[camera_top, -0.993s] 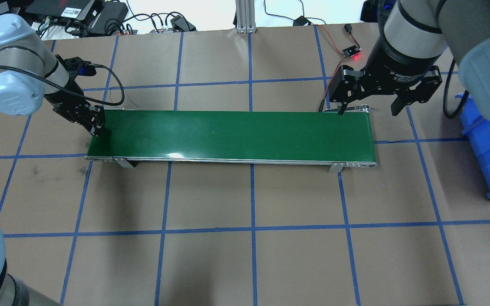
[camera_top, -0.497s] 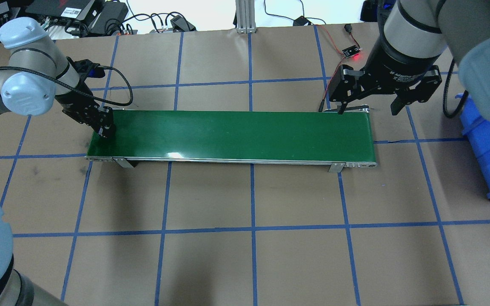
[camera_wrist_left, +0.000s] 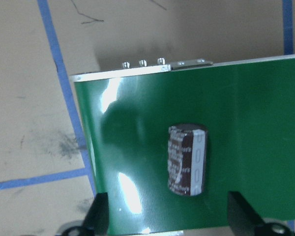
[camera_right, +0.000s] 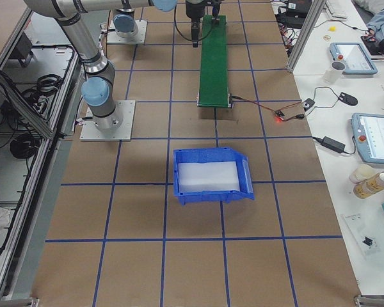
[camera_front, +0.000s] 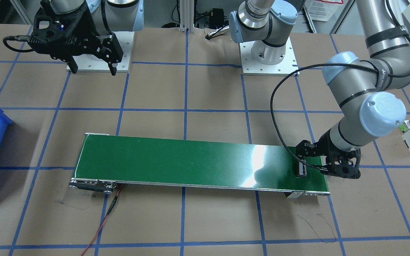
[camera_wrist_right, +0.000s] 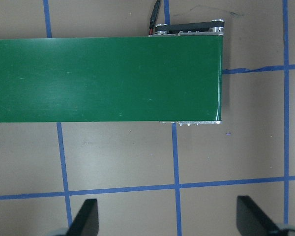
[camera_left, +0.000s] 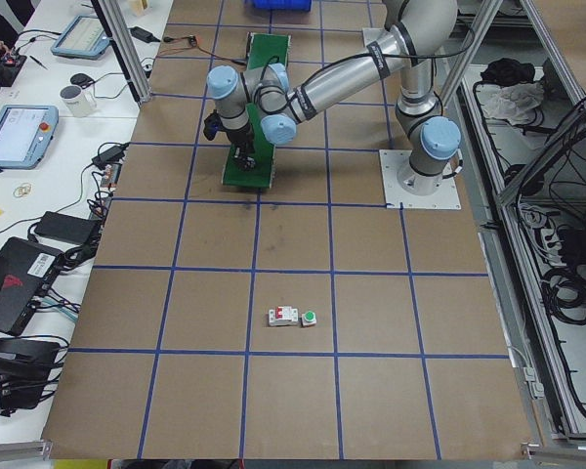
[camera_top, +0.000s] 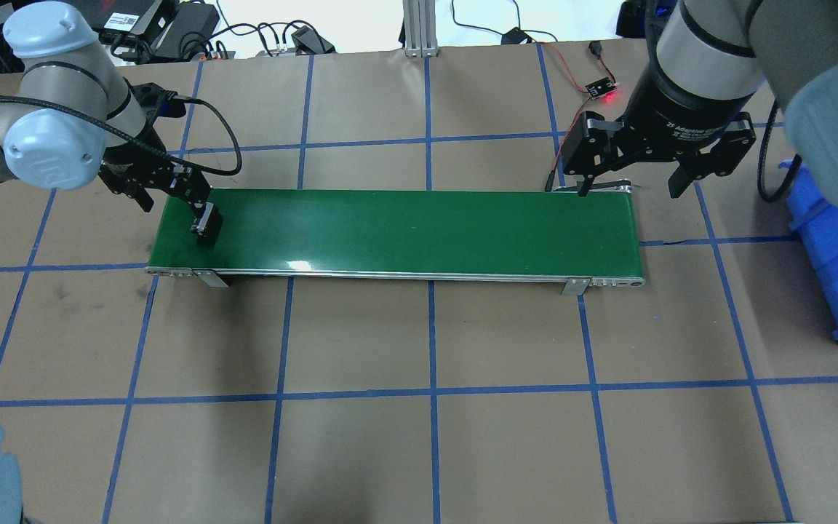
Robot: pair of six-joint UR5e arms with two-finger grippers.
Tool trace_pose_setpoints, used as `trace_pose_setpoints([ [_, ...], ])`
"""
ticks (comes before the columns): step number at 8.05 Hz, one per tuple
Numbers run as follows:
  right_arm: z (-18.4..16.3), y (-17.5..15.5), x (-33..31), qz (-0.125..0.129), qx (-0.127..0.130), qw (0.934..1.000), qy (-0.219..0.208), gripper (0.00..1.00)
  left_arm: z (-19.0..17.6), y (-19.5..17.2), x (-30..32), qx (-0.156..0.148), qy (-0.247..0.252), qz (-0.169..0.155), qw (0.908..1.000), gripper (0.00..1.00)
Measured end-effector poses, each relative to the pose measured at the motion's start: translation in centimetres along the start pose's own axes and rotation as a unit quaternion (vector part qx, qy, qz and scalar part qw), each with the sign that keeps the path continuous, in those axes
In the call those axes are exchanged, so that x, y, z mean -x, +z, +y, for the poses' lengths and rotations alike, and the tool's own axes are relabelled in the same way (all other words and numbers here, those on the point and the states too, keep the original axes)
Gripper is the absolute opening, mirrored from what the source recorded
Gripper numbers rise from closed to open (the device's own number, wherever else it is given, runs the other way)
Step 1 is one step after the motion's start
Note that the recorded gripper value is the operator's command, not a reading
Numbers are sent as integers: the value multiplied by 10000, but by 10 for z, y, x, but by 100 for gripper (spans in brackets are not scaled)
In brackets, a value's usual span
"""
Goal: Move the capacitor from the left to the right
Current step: 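Release the capacitor onto the green belt and raise the left gripper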
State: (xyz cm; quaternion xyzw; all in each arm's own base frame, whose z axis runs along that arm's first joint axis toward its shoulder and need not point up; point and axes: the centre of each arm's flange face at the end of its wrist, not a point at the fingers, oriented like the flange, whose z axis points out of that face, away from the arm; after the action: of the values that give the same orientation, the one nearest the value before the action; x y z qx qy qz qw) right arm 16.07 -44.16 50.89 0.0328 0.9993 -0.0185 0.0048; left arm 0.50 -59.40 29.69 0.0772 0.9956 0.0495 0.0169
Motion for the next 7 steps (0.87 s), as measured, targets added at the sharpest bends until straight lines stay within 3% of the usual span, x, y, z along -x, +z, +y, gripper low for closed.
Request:
trace_pose_setpoints([
  [2,0,1,0,4,13,10000,0,100,27,-63,-42,-295,-155,-254,9991,100],
  [4,0,1,0,9,19,10000,-7,100,64,-120,-67,-657,-442,-140,9968,100],
  [7,-16,30,1,28,261,9994,-234,100,90,-147,-76,-754,-812,-82,9938,100],
])
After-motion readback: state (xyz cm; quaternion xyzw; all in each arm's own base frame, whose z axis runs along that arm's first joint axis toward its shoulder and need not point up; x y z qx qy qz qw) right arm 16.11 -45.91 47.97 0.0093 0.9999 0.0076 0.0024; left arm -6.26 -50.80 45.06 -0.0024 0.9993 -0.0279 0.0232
